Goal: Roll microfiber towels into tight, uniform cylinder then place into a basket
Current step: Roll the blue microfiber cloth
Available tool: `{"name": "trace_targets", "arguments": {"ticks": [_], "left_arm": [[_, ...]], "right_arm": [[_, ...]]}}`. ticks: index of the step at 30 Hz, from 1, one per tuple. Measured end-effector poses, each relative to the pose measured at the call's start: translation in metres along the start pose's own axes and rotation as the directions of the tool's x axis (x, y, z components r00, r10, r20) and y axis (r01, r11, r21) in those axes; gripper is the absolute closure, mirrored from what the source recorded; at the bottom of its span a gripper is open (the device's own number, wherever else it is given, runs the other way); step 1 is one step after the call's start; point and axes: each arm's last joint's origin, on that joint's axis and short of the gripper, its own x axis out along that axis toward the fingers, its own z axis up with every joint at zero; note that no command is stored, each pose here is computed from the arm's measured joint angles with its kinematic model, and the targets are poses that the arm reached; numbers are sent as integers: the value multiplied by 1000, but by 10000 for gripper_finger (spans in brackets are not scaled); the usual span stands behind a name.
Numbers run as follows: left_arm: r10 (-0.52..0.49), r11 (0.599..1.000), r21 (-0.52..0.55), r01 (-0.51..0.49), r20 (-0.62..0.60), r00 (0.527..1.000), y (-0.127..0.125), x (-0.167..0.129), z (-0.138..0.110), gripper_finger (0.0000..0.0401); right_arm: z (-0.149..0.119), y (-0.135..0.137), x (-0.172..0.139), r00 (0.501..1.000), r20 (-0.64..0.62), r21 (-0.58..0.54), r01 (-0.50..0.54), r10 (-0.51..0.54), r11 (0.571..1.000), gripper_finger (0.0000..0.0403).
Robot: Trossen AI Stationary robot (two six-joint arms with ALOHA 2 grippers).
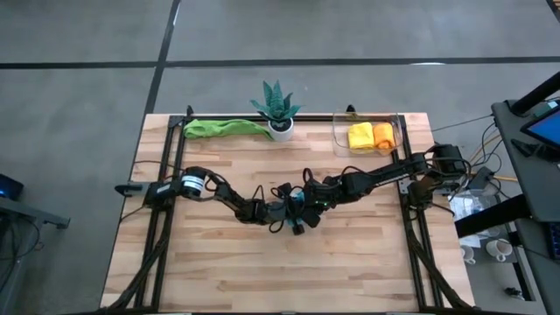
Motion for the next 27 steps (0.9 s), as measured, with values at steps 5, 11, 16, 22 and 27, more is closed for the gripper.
{"name": "trace_targets", "arguments": {"ticks": [5, 11, 16, 22, 27], "left_arm": [[-5, 1000, 12, 5, -1, 1000, 1, -1, 0, 401], [-11, 999, 46, 11, -11, 1000, 4, -6, 6, 401], [-16, 999, 33, 17, -38, 999, 5, -10, 11, 401], [-25, 1000, 11, 26, -59, 998, 5, -10, 10, 386], [-43, 999, 9, 43, -64, 997, 7, -15, 19, 340]], "right_arm": [[2, -4, 1, 1000, 3, 9, 1, -1, 1000, 390], [3, -5, 2, 1000, 22, 13, -1, 1, 1000, 390], [4, -5, 3, 1000, 29, 17, -3, 2, 1000, 390], [5, -6, 3, 1000, 28, 19, -3, 2, 1000, 390], [5, -5, 3, 999, 31, 18, -8, 8, 1000, 390]]}}
